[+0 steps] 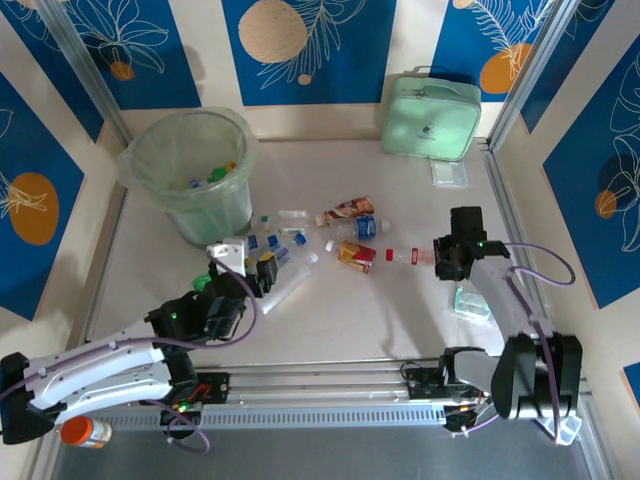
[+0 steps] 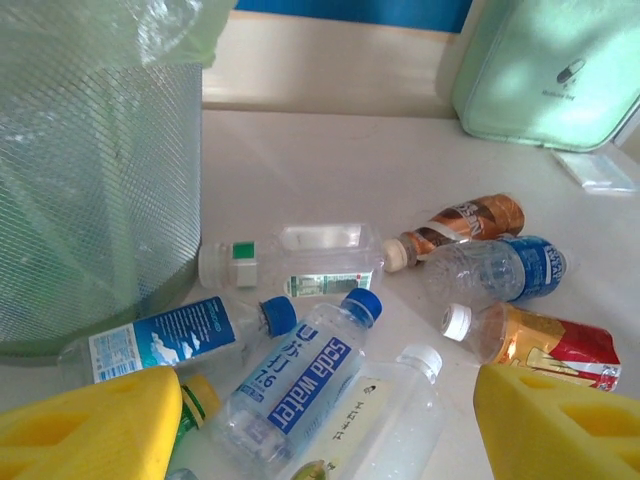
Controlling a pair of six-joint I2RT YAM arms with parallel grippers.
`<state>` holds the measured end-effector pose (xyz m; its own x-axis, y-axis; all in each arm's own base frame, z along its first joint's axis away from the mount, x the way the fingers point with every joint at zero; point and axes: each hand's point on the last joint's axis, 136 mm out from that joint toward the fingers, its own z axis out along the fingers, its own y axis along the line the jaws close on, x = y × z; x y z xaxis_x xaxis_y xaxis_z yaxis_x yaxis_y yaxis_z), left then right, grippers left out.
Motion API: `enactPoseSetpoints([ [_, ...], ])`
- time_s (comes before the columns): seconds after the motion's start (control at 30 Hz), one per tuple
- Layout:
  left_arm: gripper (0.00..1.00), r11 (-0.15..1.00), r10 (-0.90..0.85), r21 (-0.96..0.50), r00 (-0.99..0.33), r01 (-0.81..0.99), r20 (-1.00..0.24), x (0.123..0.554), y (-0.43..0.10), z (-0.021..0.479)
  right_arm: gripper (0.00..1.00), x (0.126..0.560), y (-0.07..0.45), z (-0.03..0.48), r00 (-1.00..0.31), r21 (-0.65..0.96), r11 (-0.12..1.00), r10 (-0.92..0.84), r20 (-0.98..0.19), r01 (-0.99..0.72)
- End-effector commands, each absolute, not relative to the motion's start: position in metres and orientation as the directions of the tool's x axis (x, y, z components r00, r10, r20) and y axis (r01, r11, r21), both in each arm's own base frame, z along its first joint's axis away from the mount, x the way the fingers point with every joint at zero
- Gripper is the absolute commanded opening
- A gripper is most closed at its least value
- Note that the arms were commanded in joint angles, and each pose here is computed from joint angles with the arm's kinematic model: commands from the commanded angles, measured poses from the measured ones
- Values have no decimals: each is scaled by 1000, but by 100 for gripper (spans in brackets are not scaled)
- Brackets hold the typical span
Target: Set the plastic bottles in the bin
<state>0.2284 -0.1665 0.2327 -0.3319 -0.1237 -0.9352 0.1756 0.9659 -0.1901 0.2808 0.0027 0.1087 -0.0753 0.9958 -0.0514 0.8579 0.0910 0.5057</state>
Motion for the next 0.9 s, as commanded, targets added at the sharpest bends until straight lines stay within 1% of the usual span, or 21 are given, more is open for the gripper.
enactPoseSetpoints([
  [0.0,77,958,-125,-190,-283,216,-951,226,-163,241,42,294,17,152,-252,611,325,946,-205,722],
  [0.07,77,944,-108,-185,-271,275,-956,223,-170,243,41,300,32,172,-345,652,454,890,-298,607],
  [0.17,78,915,-71,-170,-270,365,-960,220,-189,242,41,307,71,202,-471,664,654,743,-475,363],
  [0.2,81,896,-57,-172,-279,409,-959,217,-200,241,42,308,87,210,-499,651,707,684,-532,276],
  [0.3,82,791,4,-180,-299,584,-954,204,-240,239,42,308,134,226,-568,609,793,517,-641,35],
  [0.4,83,668,48,-203,-313,716,-948,188,-275,235,42,307,169,229,-625,571,816,400,-670,-89],
  [0.5,83,587,107,-212,-335,781,-936,179,-298,225,43,308,188,224,-605,502,845,307,-734,-181],
  [0.7,83,513,219,-209,-362,832,-906,174,-328,200,43,303,226,216,-677,579,739,232,-699,-344],
  [0.8,85,491,251,-231,-390,840,-886,173,-340,189,43,297,237,216,-681,597,698,214,-701,-396],
  [0.87,86,484,240,-257,-409,837,-881,174,-343,186,43,294,243,216,-679,609,675,214,-702,-417],
])
